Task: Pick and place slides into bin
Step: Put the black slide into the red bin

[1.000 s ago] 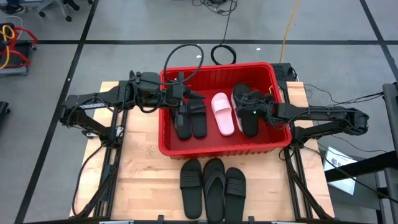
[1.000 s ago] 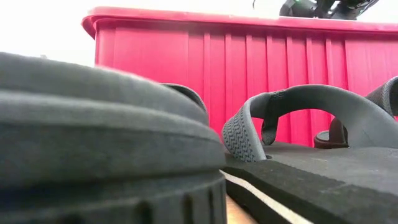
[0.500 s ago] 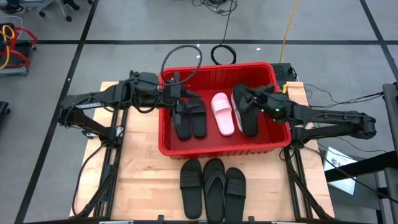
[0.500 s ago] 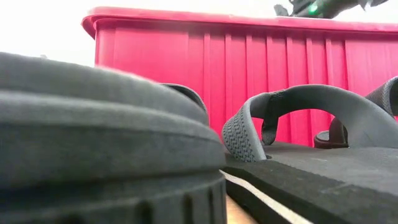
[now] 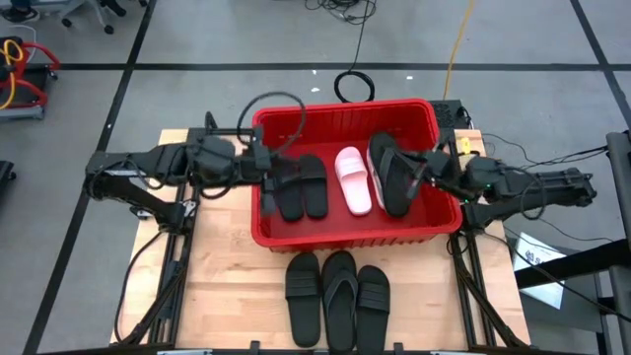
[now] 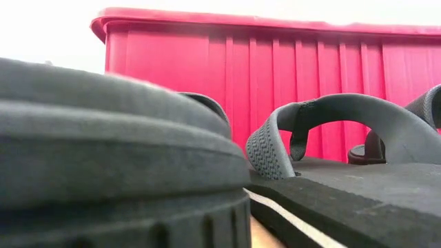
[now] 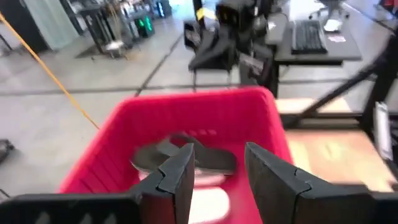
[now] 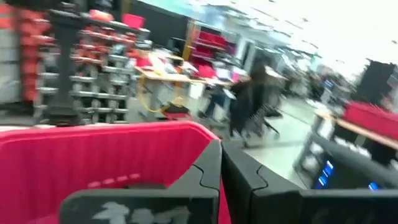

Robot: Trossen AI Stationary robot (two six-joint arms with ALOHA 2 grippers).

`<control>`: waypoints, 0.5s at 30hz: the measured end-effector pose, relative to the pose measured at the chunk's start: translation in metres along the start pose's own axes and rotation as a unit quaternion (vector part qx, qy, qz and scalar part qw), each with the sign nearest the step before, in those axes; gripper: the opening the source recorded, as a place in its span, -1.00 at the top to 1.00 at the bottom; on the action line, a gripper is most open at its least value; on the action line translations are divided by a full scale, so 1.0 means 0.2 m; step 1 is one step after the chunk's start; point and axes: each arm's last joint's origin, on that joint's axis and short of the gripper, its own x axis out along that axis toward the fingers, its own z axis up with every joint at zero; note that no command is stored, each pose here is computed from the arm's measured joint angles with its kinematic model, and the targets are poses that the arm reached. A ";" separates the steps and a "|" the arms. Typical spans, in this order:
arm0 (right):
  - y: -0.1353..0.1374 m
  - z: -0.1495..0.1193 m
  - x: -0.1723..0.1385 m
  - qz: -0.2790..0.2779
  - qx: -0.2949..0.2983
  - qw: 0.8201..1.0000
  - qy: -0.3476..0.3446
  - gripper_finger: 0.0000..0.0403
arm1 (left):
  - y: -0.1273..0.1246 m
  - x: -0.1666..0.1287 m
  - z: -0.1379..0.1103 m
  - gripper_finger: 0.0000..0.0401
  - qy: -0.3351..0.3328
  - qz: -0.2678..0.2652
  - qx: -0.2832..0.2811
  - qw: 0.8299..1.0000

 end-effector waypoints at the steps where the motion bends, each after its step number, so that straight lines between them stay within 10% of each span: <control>1: 0.02 0.02 -0.01 0.018 -0.009 1.000 -0.004 1.00 | -0.03 -0.01 -0.01 0.29 0.013 -0.004 -0.004 1.000; 15: 0.32 -0.01 -0.27 0.315 -0.085 0.945 0.012 1.00 | -0.49 -0.10 -0.14 0.29 0.104 -0.087 -0.086 0.987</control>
